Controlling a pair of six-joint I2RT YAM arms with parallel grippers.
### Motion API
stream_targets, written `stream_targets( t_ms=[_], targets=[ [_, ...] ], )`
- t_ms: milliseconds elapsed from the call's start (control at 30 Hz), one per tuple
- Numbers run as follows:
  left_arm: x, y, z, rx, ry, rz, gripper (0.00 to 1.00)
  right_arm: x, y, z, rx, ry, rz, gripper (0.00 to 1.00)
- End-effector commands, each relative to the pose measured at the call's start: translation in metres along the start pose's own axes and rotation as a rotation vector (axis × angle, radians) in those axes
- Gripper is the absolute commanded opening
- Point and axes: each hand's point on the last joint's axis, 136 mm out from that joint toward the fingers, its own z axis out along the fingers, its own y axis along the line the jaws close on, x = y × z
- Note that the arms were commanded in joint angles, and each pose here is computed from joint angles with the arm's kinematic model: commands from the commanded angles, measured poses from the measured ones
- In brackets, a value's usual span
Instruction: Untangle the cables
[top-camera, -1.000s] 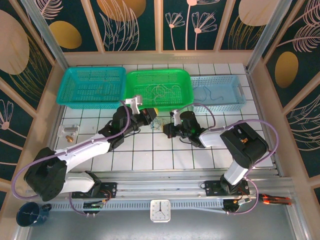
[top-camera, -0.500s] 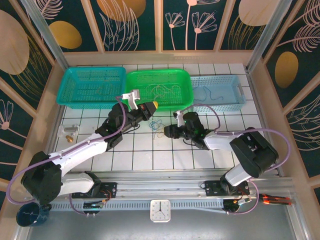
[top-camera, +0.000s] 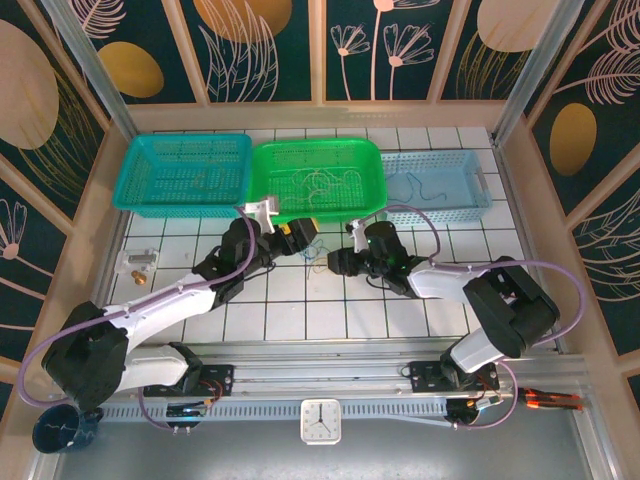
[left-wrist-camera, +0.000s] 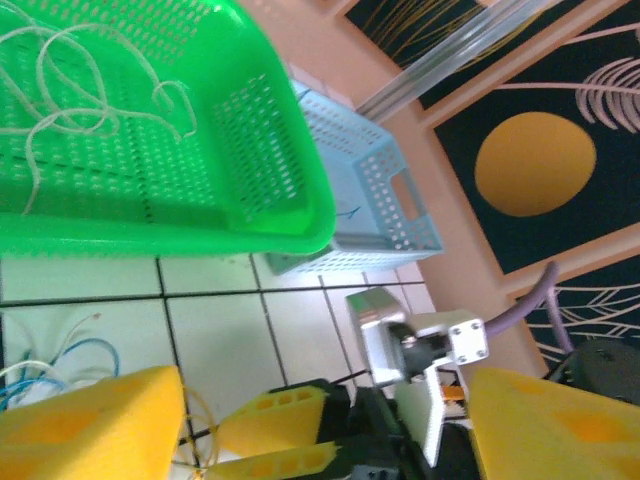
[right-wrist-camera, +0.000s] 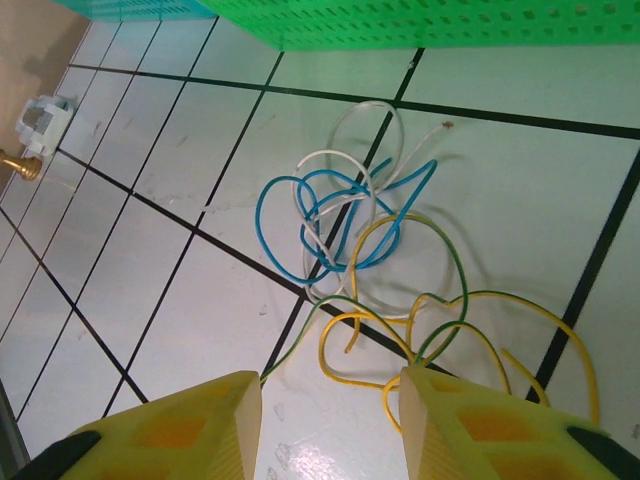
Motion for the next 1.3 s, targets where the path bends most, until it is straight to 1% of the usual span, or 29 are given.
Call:
stream_targets(
  t_ms=[0, 167, 200, 233, 300, 400, 500, 600, 667, 733, 800, 967, 1133, 1267],
  targets=[
    [0.0, 0.011, -0.007, -0.036, -0.026, 0.012, 0.99, -0.002, 0.01, 0.006, -0.009, 0.009, -0.025, 0.41],
    [0.018, 0.031, -0.006, -0.085, 0.025, 0.045, 0.99, -0.002, 0.007, 0.005, 0.01, 0.002, -0.02, 0.41],
    [0.024, 0.035, -0.005, -0.094, 0.048, 0.053, 0.99, -0.004, 0.005, 0.005, 0.017, 0.0, -0.018, 0.41],
    [0.031, 0.041, -0.004, -0.106, 0.075, 0.056, 0.97, -0.005, 0.004, 0.005, 0.023, -0.003, -0.017, 0.41],
    [0.045, 0.051, -0.001, -0.131, 0.132, 0.057, 0.89, -0.008, -0.001, 0.004, 0.045, -0.011, -0.012, 0.41],
    [0.065, 0.067, 0.0, -0.191, 0.201, 0.067, 0.73, -0.014, -0.013, 0.001, 0.093, -0.026, 0.001, 0.41],
    [0.082, 0.079, 0.002, -0.29, 0.264, 0.139, 0.58, -0.019, -0.023, -0.003, 0.122, -0.046, 0.025, 0.41],
    [0.098, 0.086, 0.007, -0.359, 0.318, 0.212, 0.49, -0.024, -0.03, -0.008, 0.139, -0.066, 0.046, 0.41],
    [0.106, 0.089, 0.01, -0.388, 0.343, 0.243, 0.46, -0.026, -0.033, -0.01, 0.145, -0.074, 0.056, 0.41],
    [0.112, 0.095, 0.013, -0.43, 0.359, 0.273, 0.36, -0.027, -0.034, -0.011, 0.148, -0.08, 0.063, 0.41],
    [0.115, 0.1, 0.016, -0.463, 0.367, 0.293, 0.31, -0.027, -0.035, -0.011, 0.148, -0.083, 0.065, 0.41],
    [0.116, 0.103, 0.025, -0.483, 0.369, 0.312, 0.3, -0.026, -0.034, -0.012, 0.143, -0.085, 0.071, 0.4],
    [0.117, 0.111, 0.028, -0.52, 0.375, 0.336, 0.35, -0.025, -0.034, -0.014, 0.139, -0.089, 0.074, 0.4],
    [0.12, 0.113, 0.031, -0.521, 0.386, 0.34, 0.35, -0.024, -0.034, -0.014, 0.138, -0.088, 0.076, 0.4]
  ],
)
